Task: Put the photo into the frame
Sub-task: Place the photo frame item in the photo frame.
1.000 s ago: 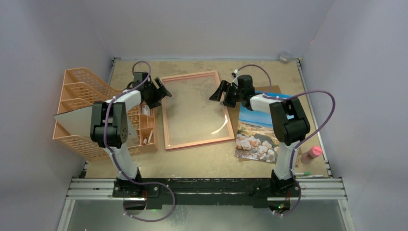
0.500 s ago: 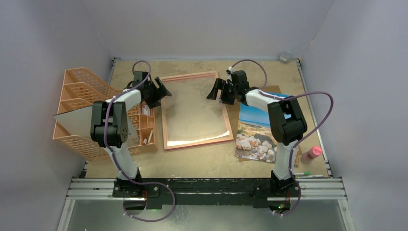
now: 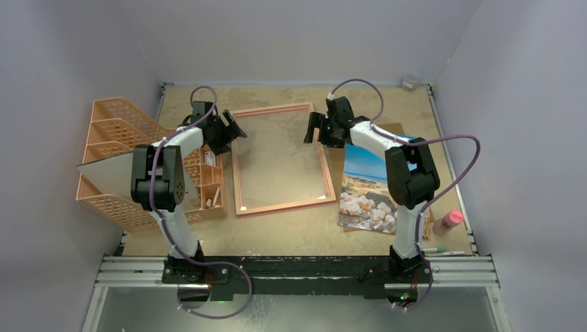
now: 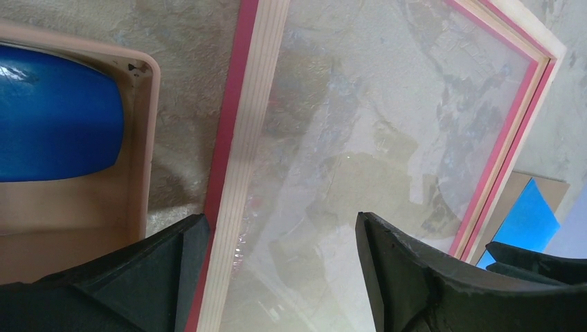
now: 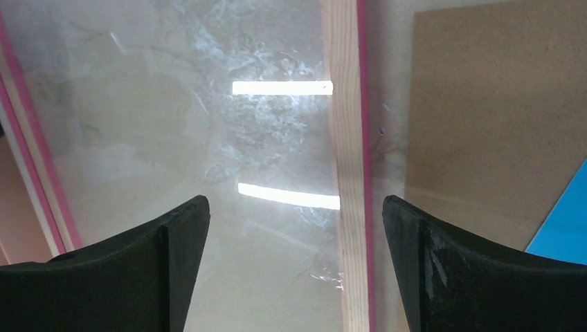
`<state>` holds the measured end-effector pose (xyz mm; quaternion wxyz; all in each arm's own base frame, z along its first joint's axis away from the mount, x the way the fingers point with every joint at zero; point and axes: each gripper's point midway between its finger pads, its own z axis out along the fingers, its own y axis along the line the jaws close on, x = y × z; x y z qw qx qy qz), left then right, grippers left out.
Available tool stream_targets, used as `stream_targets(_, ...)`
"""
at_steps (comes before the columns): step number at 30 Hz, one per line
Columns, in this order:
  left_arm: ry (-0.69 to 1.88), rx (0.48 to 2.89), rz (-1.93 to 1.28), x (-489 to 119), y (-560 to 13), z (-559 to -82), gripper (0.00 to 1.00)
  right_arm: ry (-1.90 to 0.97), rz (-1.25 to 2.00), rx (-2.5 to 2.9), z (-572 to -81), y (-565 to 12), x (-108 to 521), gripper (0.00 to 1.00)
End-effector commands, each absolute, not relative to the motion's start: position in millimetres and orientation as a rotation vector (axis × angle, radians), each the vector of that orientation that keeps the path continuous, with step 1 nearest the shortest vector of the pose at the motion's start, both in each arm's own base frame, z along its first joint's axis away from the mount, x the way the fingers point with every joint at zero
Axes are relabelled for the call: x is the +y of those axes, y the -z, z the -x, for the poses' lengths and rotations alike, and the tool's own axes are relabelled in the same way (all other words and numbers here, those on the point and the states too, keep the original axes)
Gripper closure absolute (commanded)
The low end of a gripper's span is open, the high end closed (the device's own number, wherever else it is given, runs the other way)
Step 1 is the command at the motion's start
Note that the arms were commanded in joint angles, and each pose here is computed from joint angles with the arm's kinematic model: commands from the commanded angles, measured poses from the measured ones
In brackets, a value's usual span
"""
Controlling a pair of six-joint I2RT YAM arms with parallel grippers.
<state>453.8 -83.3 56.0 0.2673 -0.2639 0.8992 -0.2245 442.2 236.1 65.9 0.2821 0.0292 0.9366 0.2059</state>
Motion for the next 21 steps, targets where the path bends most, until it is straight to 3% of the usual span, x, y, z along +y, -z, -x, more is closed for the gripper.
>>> stream_targets(1, 0.582, 2.424, 0.676, -78.2, -59.7, -461.1, 0.19, -0.474, -0.07, 2.524, -439.1, -73.2, 226.8, 0.04)
stream_targets(16, 0.792, 2.41, 0.568, -108.2, -66.1, -471.7, 0.18, -0.704, -0.017, 2.601, -412.3, -49.5, 252.2, 0.06)
stream_targets(21, 0.735, 2.363, 0.581, -100.7, -70.5, -488.3, 0.18, -0.786, 0.002, 2.574, -415.0, -56.6, 263.4, 0.06)
